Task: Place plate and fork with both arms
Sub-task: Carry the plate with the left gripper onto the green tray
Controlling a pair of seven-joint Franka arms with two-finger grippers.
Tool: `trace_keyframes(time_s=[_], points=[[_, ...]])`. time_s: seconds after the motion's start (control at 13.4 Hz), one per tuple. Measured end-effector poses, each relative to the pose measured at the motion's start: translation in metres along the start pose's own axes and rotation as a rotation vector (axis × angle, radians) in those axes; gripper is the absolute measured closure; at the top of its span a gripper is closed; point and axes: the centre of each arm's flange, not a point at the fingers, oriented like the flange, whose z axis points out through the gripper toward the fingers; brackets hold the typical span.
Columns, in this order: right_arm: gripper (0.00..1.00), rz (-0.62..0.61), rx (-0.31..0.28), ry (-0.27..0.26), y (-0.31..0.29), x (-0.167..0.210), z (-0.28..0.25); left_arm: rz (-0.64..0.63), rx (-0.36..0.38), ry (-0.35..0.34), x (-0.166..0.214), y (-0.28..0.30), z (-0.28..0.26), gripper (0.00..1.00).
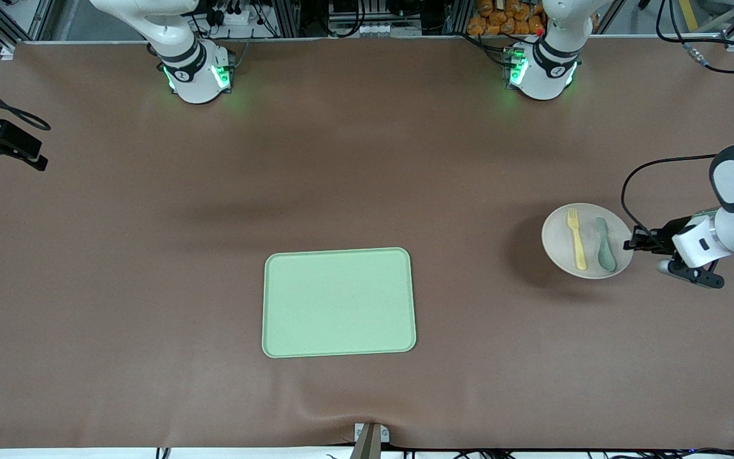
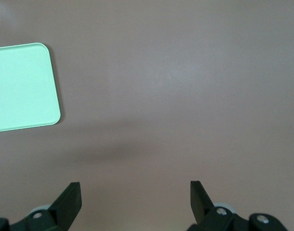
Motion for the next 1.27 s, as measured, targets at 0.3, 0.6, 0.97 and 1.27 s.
trace_keyframes(time_s=[0.3,0.6,0.97,1.27], points=[[0.00,0.001,0.000,0.000,0.001,0.000,0.000,-0.144,0.003,0.004,0.053,0.106,0.012,0.95],[0.00,0.002,0.000,0.000,0.001,0.000,0.000,-0.276,-0.009,-0.016,0.096,0.245,0.050,0.95],[0.00,0.002,0.000,0.000,0.001,0.000,0.000,-0.324,-0.056,-0.008,0.126,0.342,0.114,0.95],[0.00,0.002,0.000,-0.001,0.001,0.000,0.000,-0.349,-0.124,0.115,0.137,0.388,0.165,0.95]])
